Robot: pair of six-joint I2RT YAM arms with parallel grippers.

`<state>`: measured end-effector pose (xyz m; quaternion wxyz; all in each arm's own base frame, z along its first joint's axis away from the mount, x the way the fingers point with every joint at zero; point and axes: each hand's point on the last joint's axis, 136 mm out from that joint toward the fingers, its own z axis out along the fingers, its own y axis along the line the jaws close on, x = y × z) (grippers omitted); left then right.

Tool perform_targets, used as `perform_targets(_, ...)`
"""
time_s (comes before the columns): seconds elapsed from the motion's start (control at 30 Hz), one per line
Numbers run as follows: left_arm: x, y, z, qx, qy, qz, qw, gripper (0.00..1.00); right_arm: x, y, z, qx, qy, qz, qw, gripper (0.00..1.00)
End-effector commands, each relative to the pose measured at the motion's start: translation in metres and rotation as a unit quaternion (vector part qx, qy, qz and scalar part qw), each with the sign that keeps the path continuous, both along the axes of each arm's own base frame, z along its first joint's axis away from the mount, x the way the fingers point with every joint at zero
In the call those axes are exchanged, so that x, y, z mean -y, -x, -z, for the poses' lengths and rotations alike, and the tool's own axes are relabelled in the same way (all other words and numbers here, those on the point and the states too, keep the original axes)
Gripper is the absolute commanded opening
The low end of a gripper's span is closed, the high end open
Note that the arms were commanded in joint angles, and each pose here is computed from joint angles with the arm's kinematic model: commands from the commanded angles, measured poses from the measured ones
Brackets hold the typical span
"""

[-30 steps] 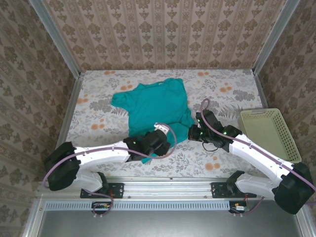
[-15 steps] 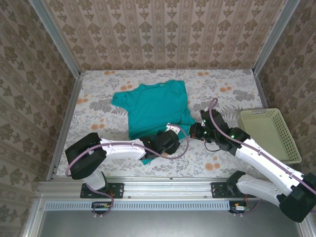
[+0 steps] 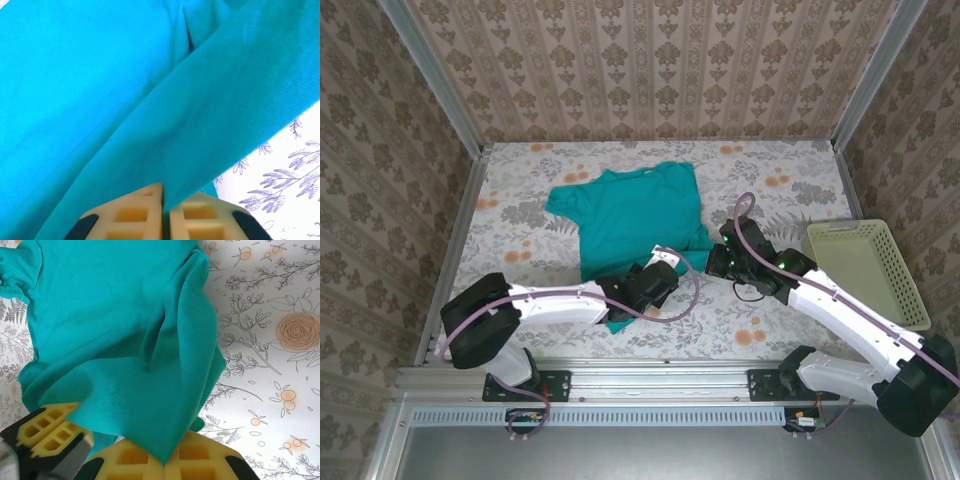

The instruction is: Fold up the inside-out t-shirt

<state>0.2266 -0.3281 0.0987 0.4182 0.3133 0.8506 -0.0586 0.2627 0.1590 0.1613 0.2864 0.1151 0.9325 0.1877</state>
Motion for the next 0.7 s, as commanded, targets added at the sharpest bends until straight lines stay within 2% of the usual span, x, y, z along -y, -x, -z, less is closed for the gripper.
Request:
perform_targets(0.0, -0.007, 0.001, -0.010, 0.003, 0.009, 0.003, 1.000, 0.03, 0.007, -0.009, -0.001, 0.007, 0.027, 0.007, 1.000, 0.03)
perform_targets(0.03, -0.007, 0.002, -0.014, 0.001, 0.017, 0.007, 1.000, 0.00, 0.008, -0.010, 0.002, 0.003, 0.033, 0.005, 0.999, 0.03)
perform_targets(0.17, -0.007, 0.011, -0.039, -0.013, 0.073, 0.026, 0.997, 0.00, 0.016, -0.017, 0.011, 0.005, 0.061, -0.005, 0.998, 0.08)
perform_targets(0.37, -0.008, 0.015, -0.075, -0.059, 0.172, 0.059, 0.982, 0.00, 0.008, -0.017, 0.007, 0.049, 0.038, -0.052, 0.997, 0.25)
perform_targets(0.57, -0.014, 0.002, -0.085, -0.081, 0.194, 0.049, 0.976, 0.00, -0.022, 0.000, 0.013, 0.109, 0.002, -0.118, 0.987, 0.39)
perform_targets(0.67, -0.013, -0.002, -0.092, -0.088, 0.201, 0.051, 0.974, 0.00, -0.053, 0.017, 0.014, 0.152, -0.023, -0.166, 0.974, 0.45)
